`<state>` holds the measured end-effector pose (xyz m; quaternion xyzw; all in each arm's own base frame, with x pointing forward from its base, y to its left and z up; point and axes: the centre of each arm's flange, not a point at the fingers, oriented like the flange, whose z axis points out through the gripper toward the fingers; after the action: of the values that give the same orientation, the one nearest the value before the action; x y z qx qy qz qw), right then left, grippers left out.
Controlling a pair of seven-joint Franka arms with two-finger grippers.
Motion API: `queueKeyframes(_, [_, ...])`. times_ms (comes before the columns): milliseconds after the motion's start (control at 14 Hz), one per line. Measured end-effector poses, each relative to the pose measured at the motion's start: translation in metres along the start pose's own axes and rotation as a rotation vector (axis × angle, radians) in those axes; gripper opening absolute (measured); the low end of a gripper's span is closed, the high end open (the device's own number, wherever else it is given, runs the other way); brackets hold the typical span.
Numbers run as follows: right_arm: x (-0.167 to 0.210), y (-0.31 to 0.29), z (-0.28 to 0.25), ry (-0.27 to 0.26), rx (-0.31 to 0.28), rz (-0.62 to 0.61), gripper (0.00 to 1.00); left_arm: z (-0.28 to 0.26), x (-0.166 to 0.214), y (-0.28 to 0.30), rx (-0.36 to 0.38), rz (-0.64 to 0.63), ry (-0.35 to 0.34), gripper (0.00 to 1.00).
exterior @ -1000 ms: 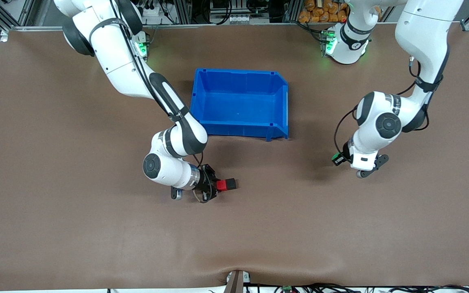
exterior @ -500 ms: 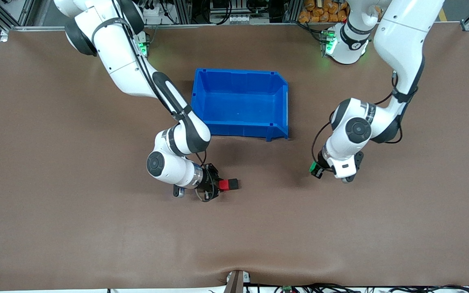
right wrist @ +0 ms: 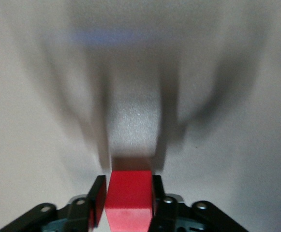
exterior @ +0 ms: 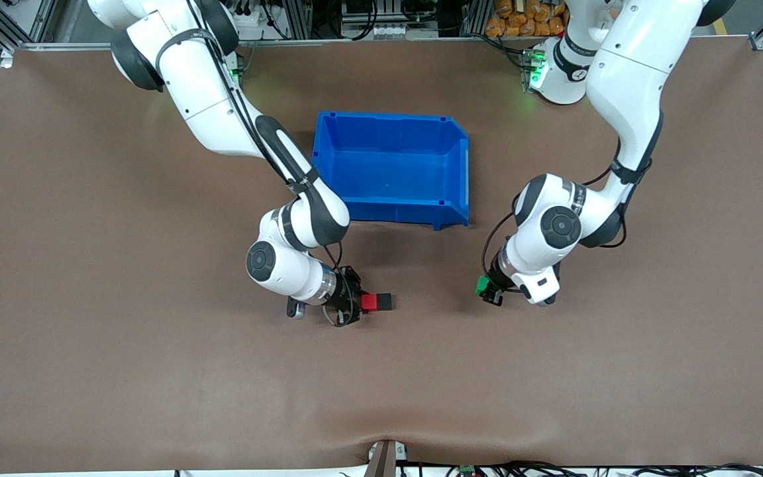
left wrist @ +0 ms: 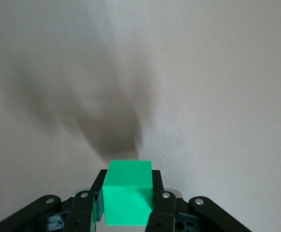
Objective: Attach green and red cubes to black cube
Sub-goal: 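Place the red cube beside the black cube while the left gripper approaches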
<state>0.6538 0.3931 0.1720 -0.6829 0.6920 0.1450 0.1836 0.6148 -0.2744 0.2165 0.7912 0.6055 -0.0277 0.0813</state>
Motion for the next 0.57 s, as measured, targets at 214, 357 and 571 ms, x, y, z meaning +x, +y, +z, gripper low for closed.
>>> queueKeyframes(214, [0.006,-0.012,-0.013,0.01,0.016,0.002,0.81,0.005,-0.024,0.012,-0.014,-0.076,-0.04,0.4])
queueKeyframes(357, [0.01,-0.021,-0.027,0.023,0.012,0.004,1.0,0.008,-0.041,0.02,-0.022,-0.126,-0.071,0.4])
queueKeyframes(571, [0.032,-0.034,-0.06,0.09,-0.066,0.0,1.0,0.016,-0.055,0.024,-0.017,-0.193,-0.103,0.4])
